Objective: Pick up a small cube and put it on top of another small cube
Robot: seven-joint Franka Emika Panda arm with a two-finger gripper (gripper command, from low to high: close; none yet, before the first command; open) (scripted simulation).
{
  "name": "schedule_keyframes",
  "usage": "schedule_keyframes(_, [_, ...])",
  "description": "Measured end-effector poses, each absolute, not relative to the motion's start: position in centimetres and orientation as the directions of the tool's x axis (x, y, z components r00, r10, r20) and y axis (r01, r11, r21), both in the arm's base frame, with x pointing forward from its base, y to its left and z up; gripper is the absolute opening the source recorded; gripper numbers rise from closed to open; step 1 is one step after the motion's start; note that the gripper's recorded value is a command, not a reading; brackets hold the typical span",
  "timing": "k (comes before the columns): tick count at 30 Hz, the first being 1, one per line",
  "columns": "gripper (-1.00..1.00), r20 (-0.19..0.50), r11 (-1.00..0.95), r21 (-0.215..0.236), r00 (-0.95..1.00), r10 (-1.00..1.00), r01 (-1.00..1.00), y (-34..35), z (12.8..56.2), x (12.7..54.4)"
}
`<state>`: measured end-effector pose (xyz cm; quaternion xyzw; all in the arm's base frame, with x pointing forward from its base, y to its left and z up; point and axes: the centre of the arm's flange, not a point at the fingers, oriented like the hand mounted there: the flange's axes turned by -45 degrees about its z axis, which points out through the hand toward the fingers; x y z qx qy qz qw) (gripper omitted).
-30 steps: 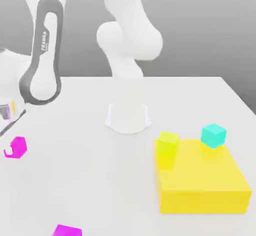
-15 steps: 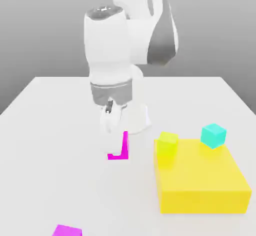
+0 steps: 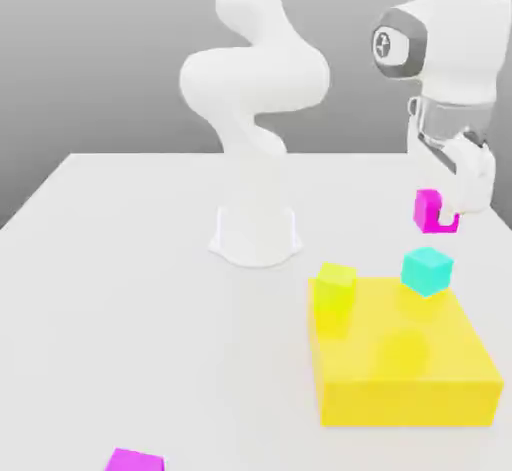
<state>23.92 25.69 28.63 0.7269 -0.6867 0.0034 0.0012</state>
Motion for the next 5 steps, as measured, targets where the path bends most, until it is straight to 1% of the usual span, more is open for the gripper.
schedule_keyframes(2, [-1.00,0.004,-0.059,-0.002,0.059,-0.998,-0.998,25.7,26.7,23.7])
schedule_keyframes(3, [1.00,0.002,-0.059,-0.002,0.059,-0.998,-0.998,25.7,26.1,23.6])
schedule_keyframes(5, [1.00,0.002,-0.059,-0.002,0.059,-0.998,-0.998,25.7,26.1,23.6])
